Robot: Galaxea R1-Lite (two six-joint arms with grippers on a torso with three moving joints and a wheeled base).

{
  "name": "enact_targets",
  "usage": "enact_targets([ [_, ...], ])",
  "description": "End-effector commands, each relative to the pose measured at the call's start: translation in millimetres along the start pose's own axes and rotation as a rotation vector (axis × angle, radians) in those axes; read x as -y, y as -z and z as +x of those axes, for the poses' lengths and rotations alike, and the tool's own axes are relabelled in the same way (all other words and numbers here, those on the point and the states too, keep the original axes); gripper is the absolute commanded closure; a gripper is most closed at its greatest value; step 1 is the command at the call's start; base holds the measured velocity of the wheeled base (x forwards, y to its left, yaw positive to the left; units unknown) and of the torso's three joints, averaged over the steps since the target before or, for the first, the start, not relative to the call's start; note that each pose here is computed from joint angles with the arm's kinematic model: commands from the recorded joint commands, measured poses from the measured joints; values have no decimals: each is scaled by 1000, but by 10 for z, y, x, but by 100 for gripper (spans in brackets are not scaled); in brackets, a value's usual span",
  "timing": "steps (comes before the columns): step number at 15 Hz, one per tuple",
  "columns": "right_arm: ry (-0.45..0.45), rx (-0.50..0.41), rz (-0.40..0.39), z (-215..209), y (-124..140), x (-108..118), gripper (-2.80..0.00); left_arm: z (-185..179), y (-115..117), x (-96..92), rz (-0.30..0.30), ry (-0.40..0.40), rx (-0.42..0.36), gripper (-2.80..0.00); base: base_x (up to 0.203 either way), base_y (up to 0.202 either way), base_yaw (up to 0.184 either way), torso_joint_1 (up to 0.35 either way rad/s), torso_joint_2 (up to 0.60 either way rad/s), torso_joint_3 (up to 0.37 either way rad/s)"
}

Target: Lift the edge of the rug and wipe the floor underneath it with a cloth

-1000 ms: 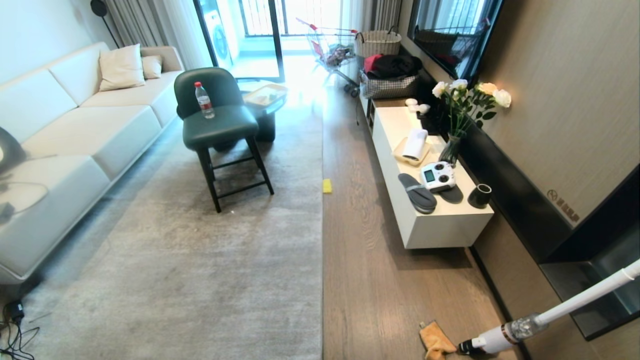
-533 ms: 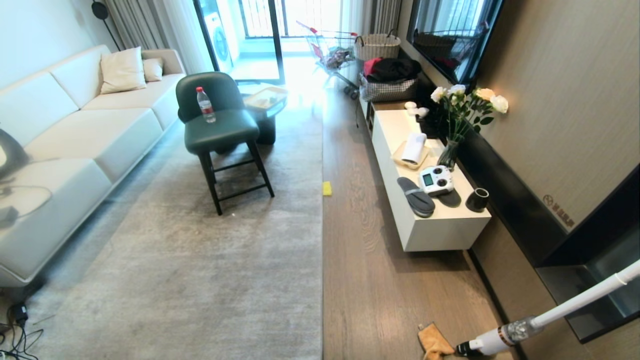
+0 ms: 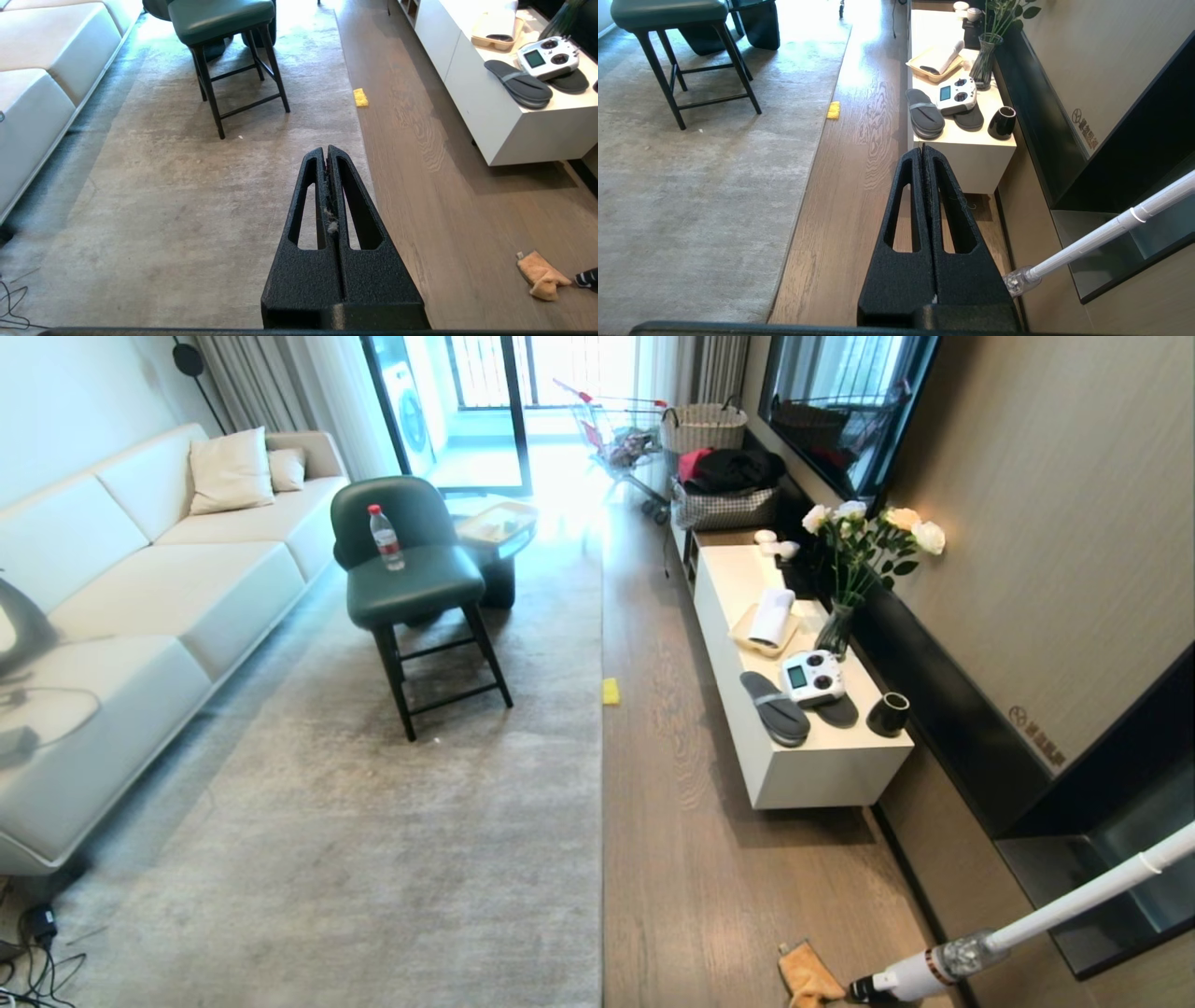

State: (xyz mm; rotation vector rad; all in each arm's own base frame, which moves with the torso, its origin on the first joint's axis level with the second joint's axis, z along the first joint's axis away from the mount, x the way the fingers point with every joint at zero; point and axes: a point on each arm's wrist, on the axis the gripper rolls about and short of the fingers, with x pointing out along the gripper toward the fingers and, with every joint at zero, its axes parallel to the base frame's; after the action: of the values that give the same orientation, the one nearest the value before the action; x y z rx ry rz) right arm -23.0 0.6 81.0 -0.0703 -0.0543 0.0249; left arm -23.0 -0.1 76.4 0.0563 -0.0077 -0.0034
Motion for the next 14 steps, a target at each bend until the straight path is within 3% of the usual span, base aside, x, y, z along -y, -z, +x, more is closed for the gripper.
enact_targets([
  [1,0,0,-1,0,0,0,0,0,-2,0,0,1,0,0,0,0,0,85,-159,-90],
  [14,-1,0,17,0,0,0,0,0,-2,0,0,0,0,0,0,0,0,30,-61,-32],
])
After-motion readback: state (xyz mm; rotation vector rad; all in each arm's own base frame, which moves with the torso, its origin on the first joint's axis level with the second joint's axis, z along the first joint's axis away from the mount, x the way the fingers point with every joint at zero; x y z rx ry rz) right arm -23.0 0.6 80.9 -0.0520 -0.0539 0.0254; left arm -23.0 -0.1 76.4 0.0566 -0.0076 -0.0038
